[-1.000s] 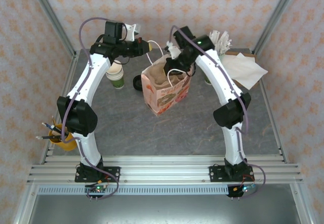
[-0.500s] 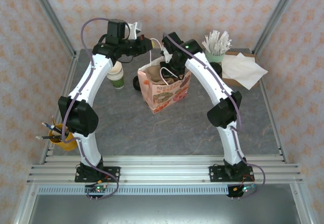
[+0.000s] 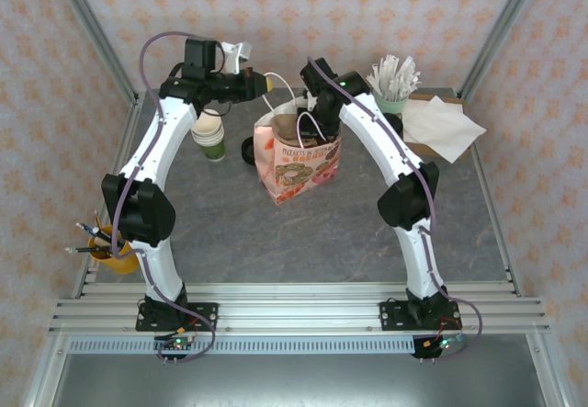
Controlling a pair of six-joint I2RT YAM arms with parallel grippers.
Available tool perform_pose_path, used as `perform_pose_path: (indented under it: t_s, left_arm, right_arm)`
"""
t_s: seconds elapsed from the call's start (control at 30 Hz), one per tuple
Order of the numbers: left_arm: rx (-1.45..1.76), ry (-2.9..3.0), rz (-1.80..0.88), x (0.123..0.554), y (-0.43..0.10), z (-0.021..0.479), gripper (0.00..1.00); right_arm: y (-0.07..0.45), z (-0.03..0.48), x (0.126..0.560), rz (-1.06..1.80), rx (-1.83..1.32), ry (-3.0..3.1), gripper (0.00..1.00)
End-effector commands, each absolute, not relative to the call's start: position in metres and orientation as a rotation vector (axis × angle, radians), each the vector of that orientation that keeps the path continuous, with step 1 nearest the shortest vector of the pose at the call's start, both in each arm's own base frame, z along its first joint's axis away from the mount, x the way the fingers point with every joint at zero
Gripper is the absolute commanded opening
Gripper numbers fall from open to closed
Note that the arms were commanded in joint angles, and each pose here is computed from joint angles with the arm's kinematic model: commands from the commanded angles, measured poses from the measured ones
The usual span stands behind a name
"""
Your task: Pack the takeout coffee
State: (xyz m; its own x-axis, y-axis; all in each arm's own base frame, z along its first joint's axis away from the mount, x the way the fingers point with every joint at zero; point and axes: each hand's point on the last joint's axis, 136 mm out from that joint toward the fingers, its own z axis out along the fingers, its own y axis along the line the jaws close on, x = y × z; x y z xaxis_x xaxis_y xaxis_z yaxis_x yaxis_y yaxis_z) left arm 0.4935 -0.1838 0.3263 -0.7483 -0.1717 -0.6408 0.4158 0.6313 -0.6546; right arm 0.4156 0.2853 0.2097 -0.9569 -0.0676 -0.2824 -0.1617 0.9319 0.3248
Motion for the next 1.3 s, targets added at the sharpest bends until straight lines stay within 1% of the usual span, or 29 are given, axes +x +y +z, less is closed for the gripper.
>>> perform_pose_path:
  t_s: [0.0,0.1,0.17,0.2,0.27,0.33,0.4,0.43,0.57,0.67,0.8,0.9,0.93,1.07,1.27]
  left_arm:
    - [0.262,2.175,-1.056,0.482,-0.168,0.327,0.00]
    - [0.305,2.146,-1.102,0.478,-0.176,0.334,0.00]
    - [0.296,2.165,-1.060,0.481,-0.174,0.329,0.00]
    - [0.281,2.173,-1.041,0.483,-0.171,0.327,0.00]
    - [0.267,2.173,-1.044,0.488,-0.169,0.326,0.00]
    - [0.268,2.161,-1.047,0.490,-0.168,0.331,0.00]
    - [0.261,2.177,-1.064,0.496,-0.171,0.321,0.00]
    - [0.263,2.174,-1.063,0.496,-0.171,0.322,0.00]
    - [0.271,2.194,-1.060,0.494,-0.171,0.316,0.00]
    - [0.271,2.200,-1.065,0.493,-0.171,0.313,0.00]
    - [0.259,2.188,-1.085,0.494,-0.172,0.316,0.00]
    - [0.232,2.156,-1.121,0.498,-0.175,0.326,0.00]
    - [0.224,2.151,-1.132,0.498,-0.177,0.329,0.00]
    - [0.175,2.163,-1.096,0.499,-0.180,0.332,0.00]
    - [-0.153,2.189,-0.988,0.524,-0.158,0.324,0.00]
  right_arm:
    - [0.286,0.221,0.407,0.584,-0.151,2.820,0.00]
    - [0.296,0.222,0.403,0.675,-0.179,2.825,0.00]
    - [0.313,0.236,0.400,0.821,-0.233,2.786,0.00]
    - [0.316,0.245,0.401,0.841,-0.240,2.753,0.00]
    - [0.308,0.258,0.406,0.793,-0.233,2.703,0.00]
    - [0.292,0.259,0.410,0.704,-0.194,2.702,0.00]
    - [0.279,0.256,0.411,0.614,-0.164,2.705,0.00]
    - [0.279,0.257,0.411,0.615,-0.161,2.697,0.00]
    - [0.305,0.272,0.401,0.850,-0.240,2.644,0.00]
    - [0.309,0.278,0.398,0.892,-0.249,2.626,0.00]
    - [0.278,0.262,0.410,0.605,-0.185,2.654,0.00]
    - [0.268,0.229,0.408,0.339,-0.299,2.712,0.00]
    - [0.270,0.220,0.409,0.293,-0.336,2.727,0.00]
    - [0.282,0.208,0.413,0.235,-0.332,2.766,0.00]
    - [0.289,0.189,0.390,0.122,-0.500,2.806,0.00]
